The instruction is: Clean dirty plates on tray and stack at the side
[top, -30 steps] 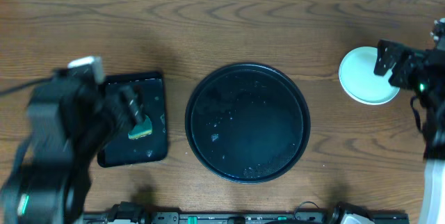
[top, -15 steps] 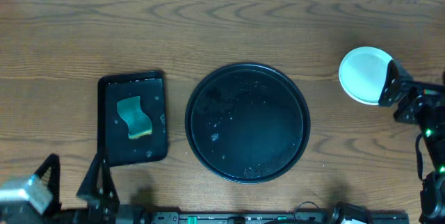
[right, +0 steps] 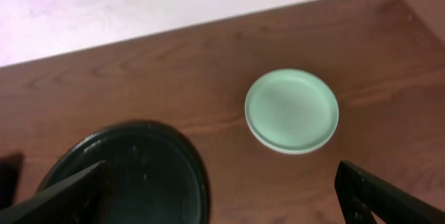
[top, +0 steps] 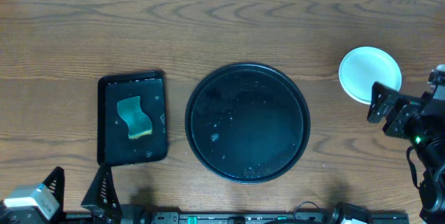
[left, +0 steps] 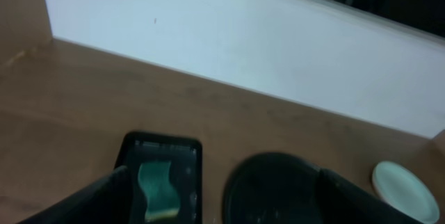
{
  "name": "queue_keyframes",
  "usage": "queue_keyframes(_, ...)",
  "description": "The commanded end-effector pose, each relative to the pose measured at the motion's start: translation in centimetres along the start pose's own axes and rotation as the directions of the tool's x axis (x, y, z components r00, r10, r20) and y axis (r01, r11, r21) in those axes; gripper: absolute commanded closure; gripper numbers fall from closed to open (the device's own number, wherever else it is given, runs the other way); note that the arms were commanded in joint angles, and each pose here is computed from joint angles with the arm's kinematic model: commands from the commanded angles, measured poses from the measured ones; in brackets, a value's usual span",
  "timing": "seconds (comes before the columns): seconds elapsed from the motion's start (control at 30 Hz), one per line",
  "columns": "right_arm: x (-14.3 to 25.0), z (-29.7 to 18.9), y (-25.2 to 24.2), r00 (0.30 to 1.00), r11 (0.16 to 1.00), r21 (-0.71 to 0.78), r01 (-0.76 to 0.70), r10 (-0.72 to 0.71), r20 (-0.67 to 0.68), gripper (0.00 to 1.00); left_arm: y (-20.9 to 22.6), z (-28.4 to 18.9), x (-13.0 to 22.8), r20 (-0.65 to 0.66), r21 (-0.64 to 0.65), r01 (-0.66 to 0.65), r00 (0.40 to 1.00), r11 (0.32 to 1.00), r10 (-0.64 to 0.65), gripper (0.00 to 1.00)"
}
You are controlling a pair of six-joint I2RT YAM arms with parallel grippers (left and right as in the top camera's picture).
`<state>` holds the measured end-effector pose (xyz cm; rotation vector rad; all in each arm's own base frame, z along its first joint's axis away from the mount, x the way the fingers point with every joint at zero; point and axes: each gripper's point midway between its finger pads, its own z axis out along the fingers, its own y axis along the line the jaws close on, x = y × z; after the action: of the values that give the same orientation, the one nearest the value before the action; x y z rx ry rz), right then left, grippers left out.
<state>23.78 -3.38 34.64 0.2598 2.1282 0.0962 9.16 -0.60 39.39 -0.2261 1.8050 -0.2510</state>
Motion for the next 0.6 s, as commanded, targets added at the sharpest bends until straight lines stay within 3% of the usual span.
queue_keyframes(0.0, 1.1, -0.1, 0.4, 0.999, 1.0, -0.015, -0.012, 0.011, -0.046, 0.01, 0.4, -0.1, 0.9, -0.036, -0.019, -0.017, 0.999, 1.0, 0.016, 0.16)
queue_keyframes(0.33, 5.1, -0.6, 0.2, 0.977, 0.999, 0.001, -0.047, 0.046, -0.206, 0.01, 0.5, -0.1, 1.1, -0.045, -0.022, -0.017, 0.999, 1.0, 0.016, 0.16)
queue_keyframes(0.57, 6.1, -0.9, 0.2, 0.968, 0.998, 0.006, -0.055, 0.054, -0.247, 0.01, 0.5, -0.1, 1.1, -0.045, -0.022, -0.017, 0.999, 1.0, 0.016, 0.16)
